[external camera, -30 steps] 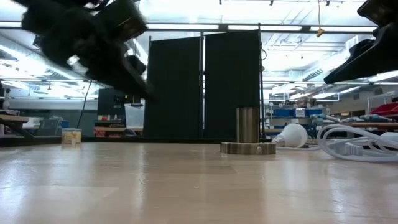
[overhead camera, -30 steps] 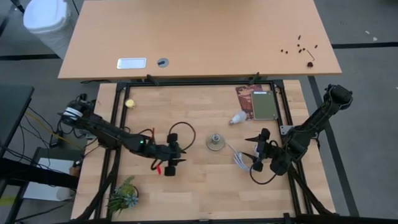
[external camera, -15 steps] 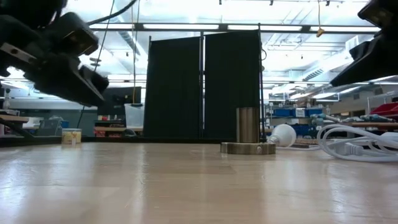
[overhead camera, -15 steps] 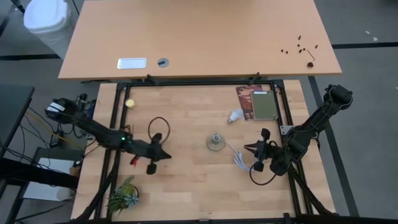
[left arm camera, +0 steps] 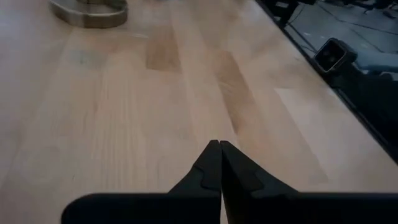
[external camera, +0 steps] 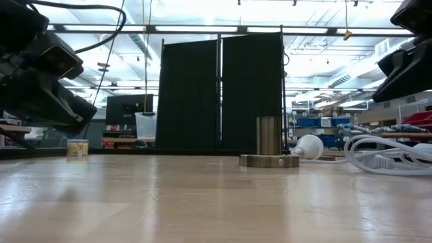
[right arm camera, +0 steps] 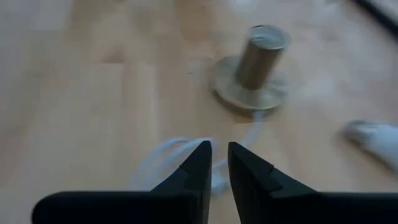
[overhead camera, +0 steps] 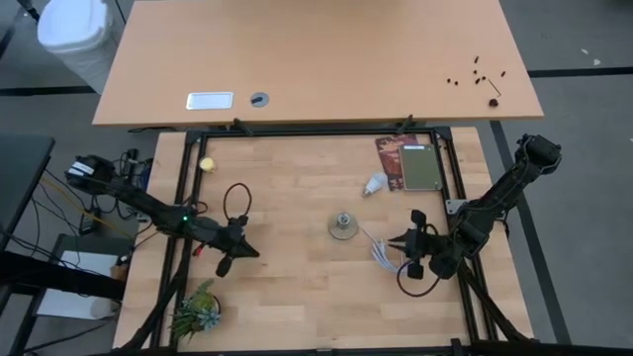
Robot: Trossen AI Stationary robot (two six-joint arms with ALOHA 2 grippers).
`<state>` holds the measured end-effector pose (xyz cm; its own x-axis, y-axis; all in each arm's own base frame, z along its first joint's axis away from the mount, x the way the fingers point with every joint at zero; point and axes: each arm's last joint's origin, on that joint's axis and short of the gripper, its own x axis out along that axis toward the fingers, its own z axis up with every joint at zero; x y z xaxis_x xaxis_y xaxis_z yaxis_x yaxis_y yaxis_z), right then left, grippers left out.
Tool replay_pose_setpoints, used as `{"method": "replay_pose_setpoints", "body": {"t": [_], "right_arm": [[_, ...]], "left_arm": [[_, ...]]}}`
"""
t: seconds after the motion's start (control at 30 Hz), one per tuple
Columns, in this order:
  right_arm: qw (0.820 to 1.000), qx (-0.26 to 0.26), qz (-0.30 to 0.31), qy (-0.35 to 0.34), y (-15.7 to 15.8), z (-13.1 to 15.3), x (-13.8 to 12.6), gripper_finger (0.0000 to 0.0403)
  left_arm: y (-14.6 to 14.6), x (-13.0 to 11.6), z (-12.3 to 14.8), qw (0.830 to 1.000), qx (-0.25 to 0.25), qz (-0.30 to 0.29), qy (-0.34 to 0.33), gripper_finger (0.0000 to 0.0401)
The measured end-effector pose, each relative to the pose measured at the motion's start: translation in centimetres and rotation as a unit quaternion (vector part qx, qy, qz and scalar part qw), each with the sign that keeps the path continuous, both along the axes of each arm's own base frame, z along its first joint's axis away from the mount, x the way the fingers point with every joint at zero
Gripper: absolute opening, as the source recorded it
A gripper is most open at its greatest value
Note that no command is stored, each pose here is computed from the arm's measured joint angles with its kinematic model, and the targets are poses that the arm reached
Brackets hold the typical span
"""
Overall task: Screw lightbulb
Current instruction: Return to Home Position
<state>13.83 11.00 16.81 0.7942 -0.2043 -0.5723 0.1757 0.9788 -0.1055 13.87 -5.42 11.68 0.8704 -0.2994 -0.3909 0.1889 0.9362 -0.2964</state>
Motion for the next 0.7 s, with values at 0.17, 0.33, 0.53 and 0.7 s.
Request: {"method": "replay_pose_setpoints", "body": {"t": [0.17,0.33,0.53,0.7], "right_arm": [[0.998,0.053,0.026,0.001,0.5,0.3,0.4,0.0062],[0.995,0.086,0.041,-0.010,0.9,0.6,0.6,0.0063],[0.993,0.107,0.044,-0.026,1.1,0.9,0.9,0.0063],[0.992,0.114,0.045,-0.035,1.1,1.2,0.9,0.0063]], "left_arm": [[0.1,-0.3,-0.6,0.999,0.010,-0.003,0.030,0.0003],[0.2,-0.5,-1.1,0.998,0.000,0.012,0.064,0.0003],[0.3,-0.6,-1.2,0.997,0.006,0.014,0.073,0.0003],[0.3,-0.6,-1.2,0.997,0.005,0.013,0.070,0.0003]]}}
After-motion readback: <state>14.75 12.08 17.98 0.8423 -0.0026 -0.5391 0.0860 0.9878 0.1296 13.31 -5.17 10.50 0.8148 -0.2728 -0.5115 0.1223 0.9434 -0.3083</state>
